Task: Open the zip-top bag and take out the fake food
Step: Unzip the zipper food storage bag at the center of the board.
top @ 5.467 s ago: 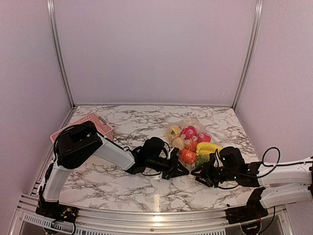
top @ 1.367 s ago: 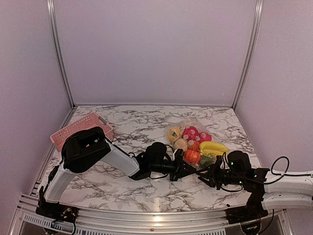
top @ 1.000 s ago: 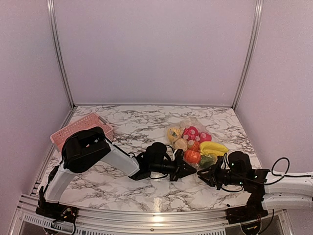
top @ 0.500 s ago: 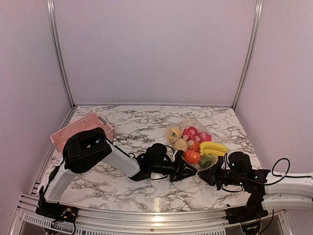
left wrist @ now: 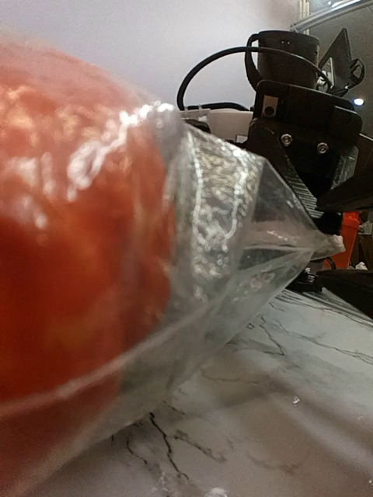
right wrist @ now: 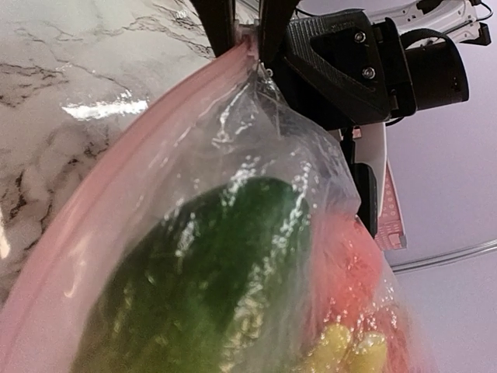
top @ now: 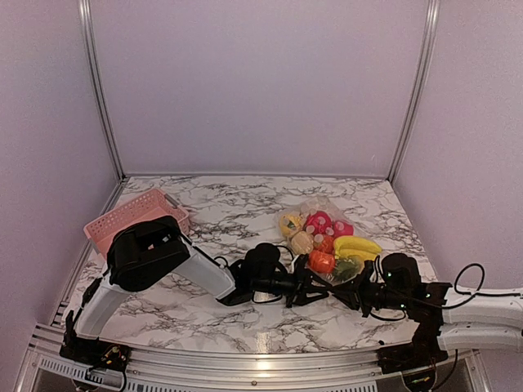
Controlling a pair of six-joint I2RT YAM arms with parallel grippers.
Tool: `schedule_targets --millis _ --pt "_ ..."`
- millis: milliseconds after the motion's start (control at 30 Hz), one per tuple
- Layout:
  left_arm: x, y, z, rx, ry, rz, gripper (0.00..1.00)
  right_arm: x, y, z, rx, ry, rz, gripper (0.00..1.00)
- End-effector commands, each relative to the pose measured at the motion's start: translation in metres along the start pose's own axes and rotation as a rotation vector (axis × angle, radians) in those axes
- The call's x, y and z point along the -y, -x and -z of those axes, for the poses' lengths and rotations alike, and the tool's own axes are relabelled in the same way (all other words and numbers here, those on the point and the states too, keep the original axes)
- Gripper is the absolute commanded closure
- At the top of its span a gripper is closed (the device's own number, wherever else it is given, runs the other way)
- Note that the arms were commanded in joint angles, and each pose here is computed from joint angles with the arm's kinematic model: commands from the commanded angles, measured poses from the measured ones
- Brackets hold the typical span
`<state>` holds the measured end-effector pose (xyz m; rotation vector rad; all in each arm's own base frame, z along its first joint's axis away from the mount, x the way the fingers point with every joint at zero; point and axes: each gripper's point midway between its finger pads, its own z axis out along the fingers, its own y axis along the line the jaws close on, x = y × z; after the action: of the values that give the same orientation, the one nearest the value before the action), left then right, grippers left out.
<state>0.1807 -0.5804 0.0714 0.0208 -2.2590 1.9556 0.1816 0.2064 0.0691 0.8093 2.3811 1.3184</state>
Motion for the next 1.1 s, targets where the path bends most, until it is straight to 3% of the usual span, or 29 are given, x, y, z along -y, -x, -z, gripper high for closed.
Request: schedule_targets --millis 0,367,1067 --pt "-0.002 -0.001 -0.007 -0.007 -0.017 0.001 0.74 -0.011 0.003 0.002 0.02 0.028 -0.001 1.0" --pt "0.0 0.003 -0.01 0.006 -0.038 0.025 1.0 -0.007 0.004 0.004 0.029 0.022 -0.012 1.0" --pt "-0.003 -0.003 0.006 0.02 -0.03 0.037 1.0 0.004 0.027 0.013 0.128 0.017 -0.057 1.0"
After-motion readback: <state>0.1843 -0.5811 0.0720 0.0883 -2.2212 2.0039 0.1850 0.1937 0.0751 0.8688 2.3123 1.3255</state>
